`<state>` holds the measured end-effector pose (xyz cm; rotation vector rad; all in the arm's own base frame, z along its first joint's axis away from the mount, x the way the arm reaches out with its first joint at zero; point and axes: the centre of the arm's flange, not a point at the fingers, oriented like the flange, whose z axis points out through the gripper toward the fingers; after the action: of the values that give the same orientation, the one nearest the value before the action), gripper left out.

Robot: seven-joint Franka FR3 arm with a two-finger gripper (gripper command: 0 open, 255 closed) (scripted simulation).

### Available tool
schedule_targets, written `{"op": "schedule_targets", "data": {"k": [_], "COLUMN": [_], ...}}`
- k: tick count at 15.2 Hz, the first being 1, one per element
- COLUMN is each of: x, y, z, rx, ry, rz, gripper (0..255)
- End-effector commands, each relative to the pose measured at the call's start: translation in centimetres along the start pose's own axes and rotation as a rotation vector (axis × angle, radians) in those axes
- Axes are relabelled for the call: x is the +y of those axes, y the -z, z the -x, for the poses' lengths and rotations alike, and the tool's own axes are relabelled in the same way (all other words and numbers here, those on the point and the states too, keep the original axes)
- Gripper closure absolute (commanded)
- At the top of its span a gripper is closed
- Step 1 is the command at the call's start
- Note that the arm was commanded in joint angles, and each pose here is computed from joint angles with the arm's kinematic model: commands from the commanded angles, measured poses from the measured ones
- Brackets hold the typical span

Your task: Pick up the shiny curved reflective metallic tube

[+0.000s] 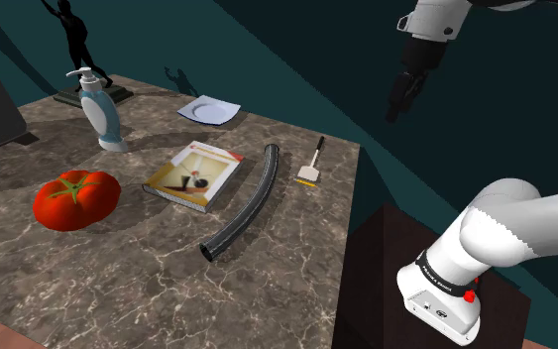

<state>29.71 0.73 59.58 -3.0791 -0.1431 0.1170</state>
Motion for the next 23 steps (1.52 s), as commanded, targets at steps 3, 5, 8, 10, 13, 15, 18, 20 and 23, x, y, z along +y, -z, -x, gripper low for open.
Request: {"op": "schedule_targets", "data": {"k": [3,5,8,10,13,15,18,20,23], "x": [-2.0,-4.0,-6.9,-8.8,-11.5,-13.3,-15.8,-17.4,-19.7], "y": [-1.4,-2.9,-5.1,-6.6,-8.8,-10.2,-12.5,-14.0,-16.2], "z": [-1.0,-2.0,-3.7,-4.9,-6.9,-8.2,-10.4,-12.0,-14.4], "rx": [0.003,0.005,0.009,0.012,0.016,0.018,0.022,0.025,0.029], "ry": [-0.034,-0.069,-0.12,-0.155,-0.207,-0.241,-0.293,-0.327,-0.379], "rz": [0.004,0.008,0.015,0.019,0.025,0.03,0.036,0.04,0.047], "gripper": [0,0,0,0,0,0,0,0,0]}}
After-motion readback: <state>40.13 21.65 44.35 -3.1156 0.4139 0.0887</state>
